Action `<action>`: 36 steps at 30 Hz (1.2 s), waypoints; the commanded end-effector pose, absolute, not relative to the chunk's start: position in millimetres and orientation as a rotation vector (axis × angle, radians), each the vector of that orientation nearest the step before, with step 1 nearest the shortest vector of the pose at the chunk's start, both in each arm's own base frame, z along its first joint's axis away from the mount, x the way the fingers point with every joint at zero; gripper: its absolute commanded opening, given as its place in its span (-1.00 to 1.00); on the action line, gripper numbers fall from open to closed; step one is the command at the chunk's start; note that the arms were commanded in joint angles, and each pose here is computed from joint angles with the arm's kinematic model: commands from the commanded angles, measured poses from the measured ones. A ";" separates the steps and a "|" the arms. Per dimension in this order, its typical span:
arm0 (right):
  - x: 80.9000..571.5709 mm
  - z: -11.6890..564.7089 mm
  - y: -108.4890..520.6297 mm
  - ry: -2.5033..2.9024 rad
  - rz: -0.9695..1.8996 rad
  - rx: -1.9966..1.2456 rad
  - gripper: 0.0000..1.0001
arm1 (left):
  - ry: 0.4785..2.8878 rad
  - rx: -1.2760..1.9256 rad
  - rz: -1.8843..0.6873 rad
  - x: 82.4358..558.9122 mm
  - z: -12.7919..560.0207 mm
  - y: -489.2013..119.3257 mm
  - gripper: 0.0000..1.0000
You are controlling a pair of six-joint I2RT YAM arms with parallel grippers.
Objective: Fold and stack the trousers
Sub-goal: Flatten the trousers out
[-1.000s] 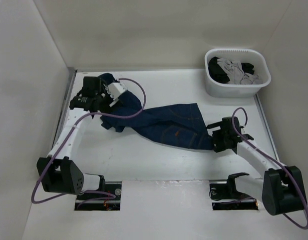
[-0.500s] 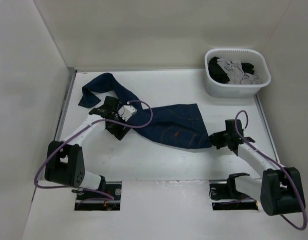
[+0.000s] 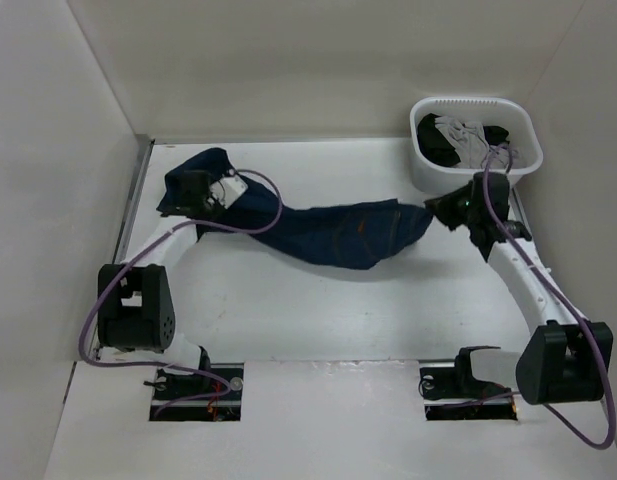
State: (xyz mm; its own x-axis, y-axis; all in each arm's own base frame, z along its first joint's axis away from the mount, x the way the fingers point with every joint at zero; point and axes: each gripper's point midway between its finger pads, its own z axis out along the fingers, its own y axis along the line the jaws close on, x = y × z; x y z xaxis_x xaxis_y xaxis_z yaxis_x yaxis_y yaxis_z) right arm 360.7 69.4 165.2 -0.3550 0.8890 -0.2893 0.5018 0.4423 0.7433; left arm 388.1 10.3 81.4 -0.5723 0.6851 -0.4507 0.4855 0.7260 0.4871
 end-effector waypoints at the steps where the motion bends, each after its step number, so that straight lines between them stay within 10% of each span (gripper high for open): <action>1: 401.9 262.8 53.4 1.829 0.707 0.850 -1.00 | 1.868 0.998 0.762 442.0 228.9 51.3 -1.00; 9: 395.6 303.3 37.5 1.756 0.524 0.638 -1.00 | 1.756 1.710 0.977 371.7 233.0 88.0 -1.00; 15: 365.0 267.3 16.8 1.776 0.470 0.697 -1.00 | 1.725 1.672 1.056 363.6 251.7 94.2 -0.98; 24: 320.4 235.2 -27.1 1.764 0.338 0.784 -1.00 | 2.069 1.489 0.333 312.3 142.0 29.4 0.42; 36: 321.9 230.0 -23.7 1.773 0.358 0.792 -0.97 | 2.306 1.082 -0.230 368.7 74.6 -16.0 0.45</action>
State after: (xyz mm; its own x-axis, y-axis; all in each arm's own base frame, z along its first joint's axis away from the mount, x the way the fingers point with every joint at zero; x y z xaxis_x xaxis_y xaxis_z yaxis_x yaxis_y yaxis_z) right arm 316.4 -23.0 212.1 -0.2085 0.6858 -0.6973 0.3751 0.7145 0.5906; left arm 355.3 4.9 74.4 -0.4814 0.7346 -0.4782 0.7632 0.6195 0.1834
